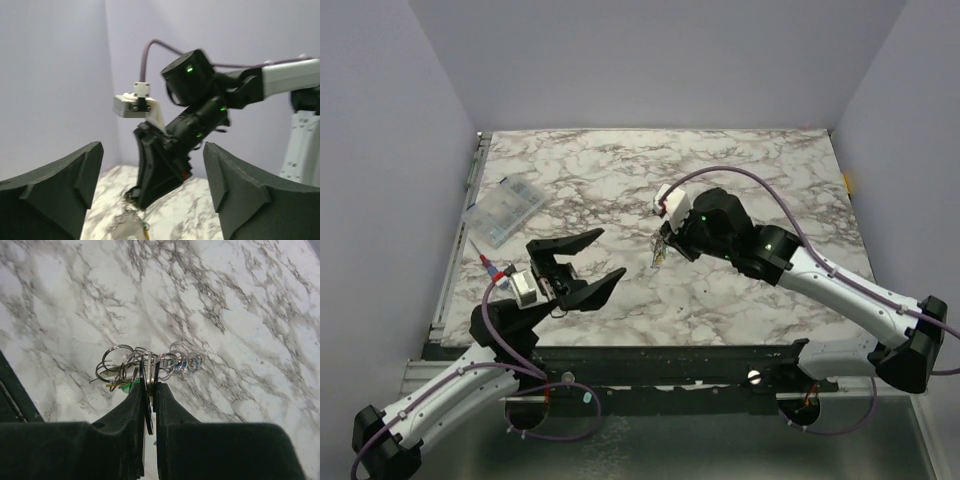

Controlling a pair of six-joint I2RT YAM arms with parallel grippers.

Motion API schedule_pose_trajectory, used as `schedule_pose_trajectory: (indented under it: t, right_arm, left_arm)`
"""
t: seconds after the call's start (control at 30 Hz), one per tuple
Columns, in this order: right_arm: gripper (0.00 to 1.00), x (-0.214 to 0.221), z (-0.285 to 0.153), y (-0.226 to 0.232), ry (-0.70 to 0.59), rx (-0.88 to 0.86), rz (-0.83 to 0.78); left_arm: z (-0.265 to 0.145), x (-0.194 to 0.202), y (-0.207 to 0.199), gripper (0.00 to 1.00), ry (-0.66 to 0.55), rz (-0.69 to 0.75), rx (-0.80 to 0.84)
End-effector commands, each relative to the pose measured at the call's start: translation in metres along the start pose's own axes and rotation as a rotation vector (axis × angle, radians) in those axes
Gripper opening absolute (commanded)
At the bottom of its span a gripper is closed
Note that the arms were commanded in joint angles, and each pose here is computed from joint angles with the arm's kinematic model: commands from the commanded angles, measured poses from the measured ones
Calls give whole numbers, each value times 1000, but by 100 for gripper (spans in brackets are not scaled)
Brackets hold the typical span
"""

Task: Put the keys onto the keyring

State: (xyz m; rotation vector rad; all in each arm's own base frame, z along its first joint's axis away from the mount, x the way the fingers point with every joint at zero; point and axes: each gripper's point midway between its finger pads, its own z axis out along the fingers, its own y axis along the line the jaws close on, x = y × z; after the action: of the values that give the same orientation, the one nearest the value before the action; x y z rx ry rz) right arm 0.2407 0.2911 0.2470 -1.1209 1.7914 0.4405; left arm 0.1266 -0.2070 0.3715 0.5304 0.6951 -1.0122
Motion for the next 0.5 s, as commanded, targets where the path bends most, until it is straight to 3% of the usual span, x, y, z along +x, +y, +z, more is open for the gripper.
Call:
schedule_pose_trajectory:
  t: [0.0, 0.13, 0.33, 0.47]
  right_arm:
    - [1, 32, -2, -22, 232, 161, -128]
    - [1, 47, 10, -15, 312, 138, -96]
    - [1, 36, 8, 11, 242, 0, -44]
    - [1, 47, 4, 36, 282, -151, -54]
  left_arm:
    - [-19, 71, 43, 80, 362, 51, -205]
    - [-21, 112, 41, 77, 484, -57, -209]
    - [-30, 138, 41, 84, 552, -65, -221]
    - [-25, 149, 34, 75, 586, -24, -149]
